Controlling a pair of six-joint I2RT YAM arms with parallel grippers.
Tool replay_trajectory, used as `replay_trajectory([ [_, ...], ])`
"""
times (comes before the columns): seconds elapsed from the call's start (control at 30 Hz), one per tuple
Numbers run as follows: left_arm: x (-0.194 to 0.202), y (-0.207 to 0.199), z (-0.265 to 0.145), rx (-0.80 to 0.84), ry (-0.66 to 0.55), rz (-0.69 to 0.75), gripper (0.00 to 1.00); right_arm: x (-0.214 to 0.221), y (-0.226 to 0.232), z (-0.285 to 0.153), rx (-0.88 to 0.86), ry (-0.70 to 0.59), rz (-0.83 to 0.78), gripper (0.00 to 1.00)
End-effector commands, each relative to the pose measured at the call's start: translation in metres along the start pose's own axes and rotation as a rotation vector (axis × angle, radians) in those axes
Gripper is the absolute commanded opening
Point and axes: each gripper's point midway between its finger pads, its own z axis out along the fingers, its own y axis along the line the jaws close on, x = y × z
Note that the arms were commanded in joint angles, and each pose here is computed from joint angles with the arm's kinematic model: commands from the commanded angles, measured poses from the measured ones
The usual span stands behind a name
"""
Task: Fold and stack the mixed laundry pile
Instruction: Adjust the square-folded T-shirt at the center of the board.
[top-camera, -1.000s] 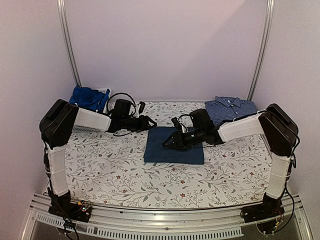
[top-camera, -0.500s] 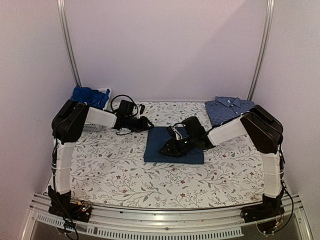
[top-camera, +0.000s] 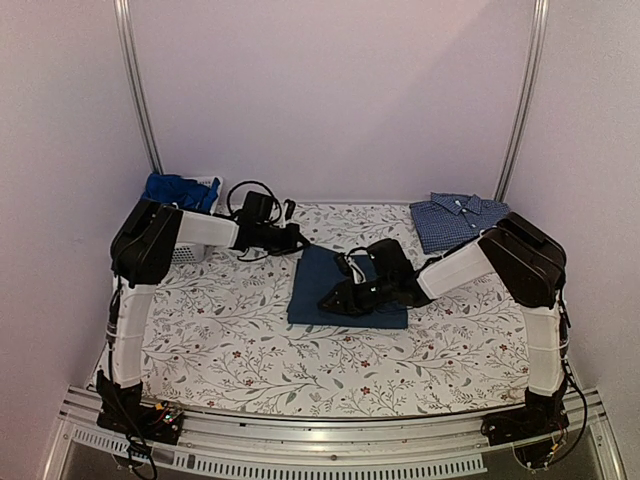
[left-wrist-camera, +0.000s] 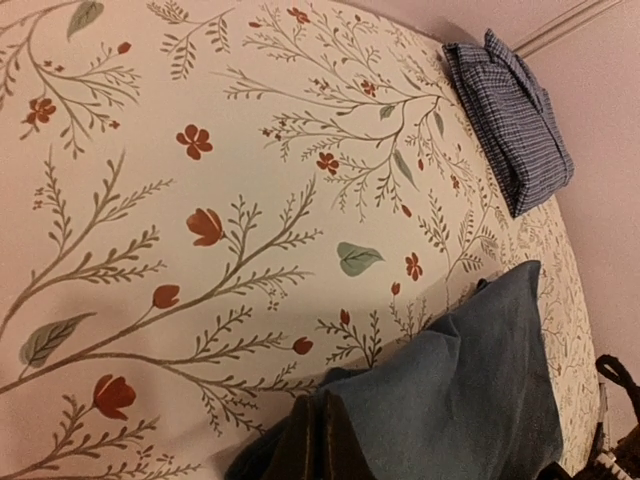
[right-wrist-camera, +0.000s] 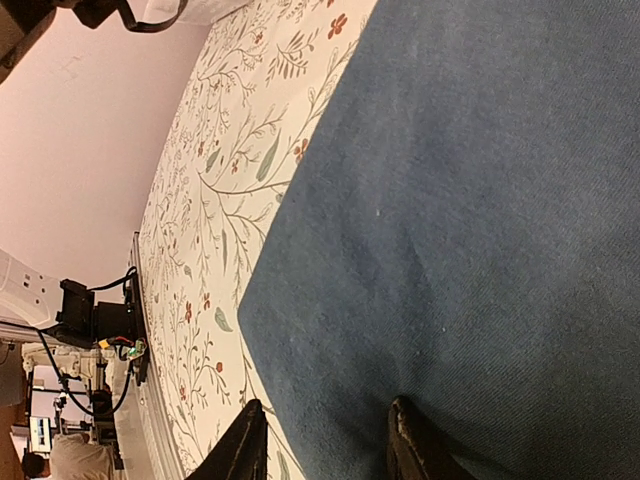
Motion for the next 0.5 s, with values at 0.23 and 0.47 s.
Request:
replay_trajectory([
  [0.23,0.009,0.051,0.016,-0.074,0.022,-0.038,0.07,0.069,-0.022,0.006,0.065,0.176,0.099,0.41],
  [0.47,-0.019,0.007,-0.041,-0.022,-0.081,0.04,0.53,0.014,0.05,-0.035,-0.04,0.058,-0.04,0.64],
])
